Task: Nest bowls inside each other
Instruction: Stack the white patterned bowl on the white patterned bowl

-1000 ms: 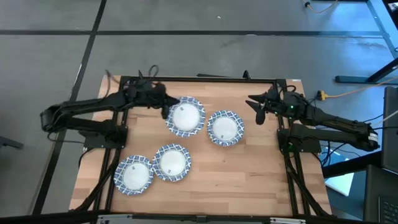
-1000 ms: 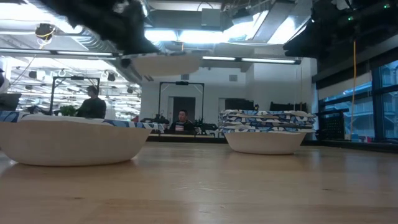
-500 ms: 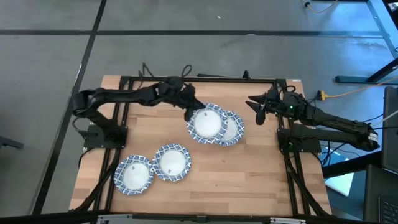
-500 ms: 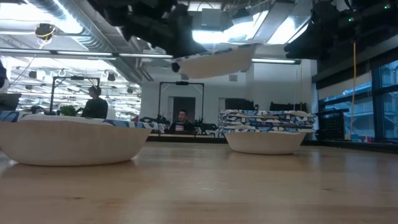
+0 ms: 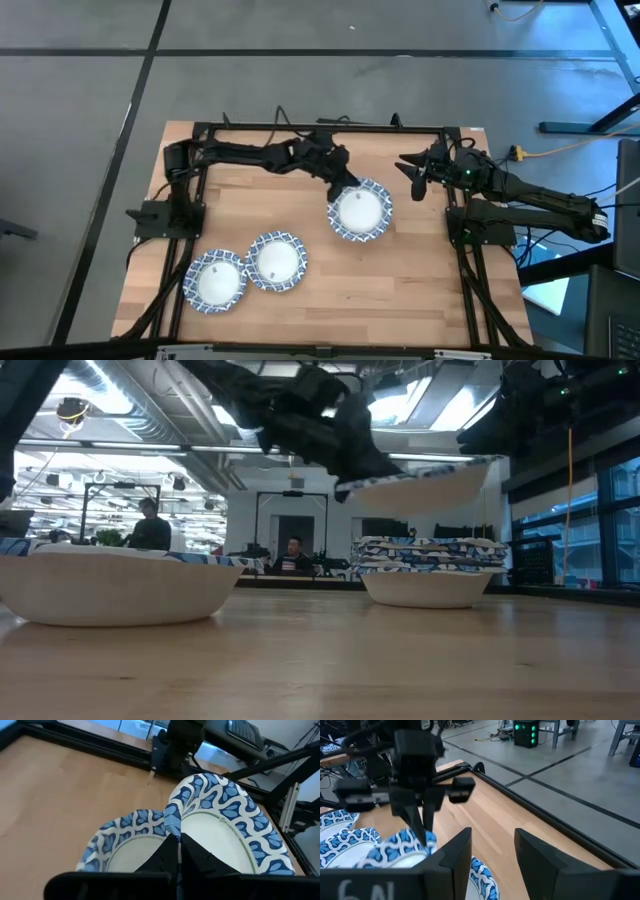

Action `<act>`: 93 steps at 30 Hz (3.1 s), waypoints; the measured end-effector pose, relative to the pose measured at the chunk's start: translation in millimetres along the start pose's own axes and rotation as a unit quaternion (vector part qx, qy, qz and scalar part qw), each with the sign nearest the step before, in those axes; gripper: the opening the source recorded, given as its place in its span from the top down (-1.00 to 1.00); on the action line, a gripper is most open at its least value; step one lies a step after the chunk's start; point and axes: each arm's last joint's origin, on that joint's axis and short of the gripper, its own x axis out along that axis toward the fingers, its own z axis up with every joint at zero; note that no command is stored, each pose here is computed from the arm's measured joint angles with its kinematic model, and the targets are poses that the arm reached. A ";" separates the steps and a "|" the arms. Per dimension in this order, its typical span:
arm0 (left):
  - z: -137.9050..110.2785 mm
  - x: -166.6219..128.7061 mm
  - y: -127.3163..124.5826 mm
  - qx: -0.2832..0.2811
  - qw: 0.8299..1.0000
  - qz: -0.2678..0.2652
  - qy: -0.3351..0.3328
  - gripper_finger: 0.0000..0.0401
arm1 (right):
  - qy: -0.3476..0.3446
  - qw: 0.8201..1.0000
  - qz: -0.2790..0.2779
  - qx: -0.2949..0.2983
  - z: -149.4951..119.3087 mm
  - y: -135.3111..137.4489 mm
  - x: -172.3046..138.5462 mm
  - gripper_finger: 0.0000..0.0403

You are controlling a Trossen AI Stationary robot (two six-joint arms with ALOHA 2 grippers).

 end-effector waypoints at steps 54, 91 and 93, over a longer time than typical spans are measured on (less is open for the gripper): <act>0.5 -48.6 21.7 0.063 0.986 -0.100 0.119 0.19 | 0.019 1.000 0.000 0.014 -3.5 -0.4 -0.1 0.25; -159.1 -125.8 -90.2 0.088 0.944 0.046 0.313 0.19 | -0.008 0.999 0.006 0.042 2.0 1.3 3.9 0.25; -161.4 -125.8 -92.3 0.084 0.944 0.045 0.317 0.19 | -0.007 0.999 0.006 0.042 1.9 1.3 4.1 0.25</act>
